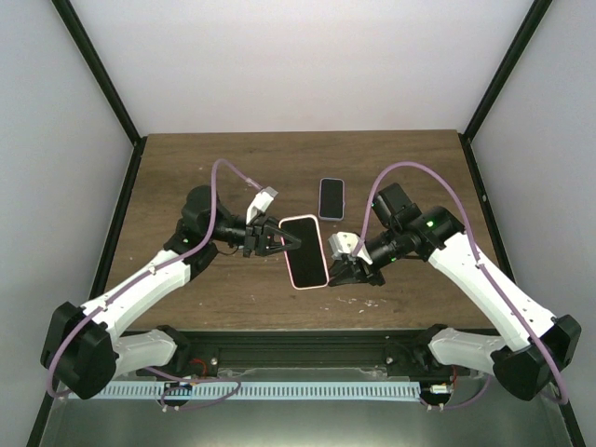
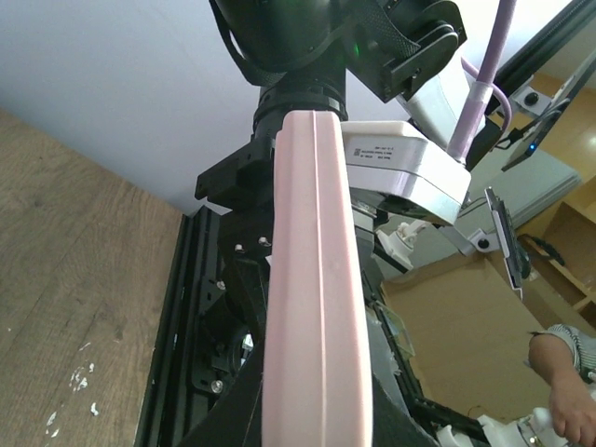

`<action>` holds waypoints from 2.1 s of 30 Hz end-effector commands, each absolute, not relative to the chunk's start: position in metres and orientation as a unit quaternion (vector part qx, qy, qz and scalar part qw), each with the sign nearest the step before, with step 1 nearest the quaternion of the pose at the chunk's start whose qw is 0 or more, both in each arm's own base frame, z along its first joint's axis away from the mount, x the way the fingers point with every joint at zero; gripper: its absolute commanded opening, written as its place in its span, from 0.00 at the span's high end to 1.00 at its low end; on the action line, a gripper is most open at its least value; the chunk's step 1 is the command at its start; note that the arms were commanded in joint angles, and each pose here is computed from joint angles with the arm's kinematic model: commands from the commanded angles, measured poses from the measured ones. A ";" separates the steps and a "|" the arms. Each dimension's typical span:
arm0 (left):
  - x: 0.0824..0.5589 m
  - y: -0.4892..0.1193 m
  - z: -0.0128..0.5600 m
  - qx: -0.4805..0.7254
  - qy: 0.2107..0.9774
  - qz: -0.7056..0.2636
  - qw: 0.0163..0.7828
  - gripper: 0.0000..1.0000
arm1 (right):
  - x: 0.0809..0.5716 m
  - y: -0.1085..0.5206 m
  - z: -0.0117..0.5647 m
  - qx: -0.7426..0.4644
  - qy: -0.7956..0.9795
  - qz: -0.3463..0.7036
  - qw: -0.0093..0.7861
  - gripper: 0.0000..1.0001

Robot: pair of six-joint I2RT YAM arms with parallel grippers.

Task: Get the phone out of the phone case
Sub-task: Remove the phone case from the phone.

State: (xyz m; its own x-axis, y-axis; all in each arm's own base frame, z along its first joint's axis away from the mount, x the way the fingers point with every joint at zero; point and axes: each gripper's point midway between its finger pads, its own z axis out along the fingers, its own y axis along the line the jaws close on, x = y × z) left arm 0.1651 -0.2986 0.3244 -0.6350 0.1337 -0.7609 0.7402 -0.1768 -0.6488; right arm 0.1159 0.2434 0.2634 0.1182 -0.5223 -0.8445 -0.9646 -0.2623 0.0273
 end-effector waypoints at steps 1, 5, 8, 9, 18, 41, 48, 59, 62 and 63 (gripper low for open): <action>0.131 -0.295 0.337 0.400 0.568 -0.699 0.172 1.00 | 0.158 0.258 0.281 -0.718 0.503 0.312 0.366 0.88; 0.125 -0.294 0.339 0.403 0.563 -0.702 0.167 1.00 | 0.164 0.262 0.272 -0.709 0.516 0.321 0.357 0.88; 0.125 -0.293 0.341 0.401 0.563 -0.703 0.171 1.00 | 0.160 0.263 0.269 -0.708 0.516 0.336 0.346 0.87; 0.126 -0.294 0.341 0.401 0.564 -0.700 0.178 1.00 | 0.156 0.263 0.272 -0.708 0.511 0.344 0.346 0.83; 0.149 -0.288 0.334 0.375 0.615 -0.640 0.270 1.00 | 0.116 0.245 0.270 -0.697 0.514 0.386 0.318 0.39; 0.165 -0.284 0.332 0.357 0.627 -0.610 0.327 1.00 | 0.122 0.254 0.265 -0.652 0.554 0.428 0.291 0.66; 0.164 -0.285 0.331 0.351 0.625 -0.617 0.324 1.00 | 0.119 0.256 0.267 -0.654 0.545 0.437 0.290 0.73; 0.160 -0.286 0.332 0.348 0.620 -0.635 0.302 1.00 | 0.111 0.257 0.274 -0.684 0.503 0.430 0.307 0.87; 0.158 -0.288 0.330 0.346 0.620 -0.648 0.276 1.00 | 0.109 0.257 0.278 -0.696 0.487 0.421 0.318 0.88; 0.158 -0.290 0.330 0.346 0.619 -0.653 0.267 1.00 | 0.109 0.257 0.280 -0.698 0.484 0.420 0.321 0.88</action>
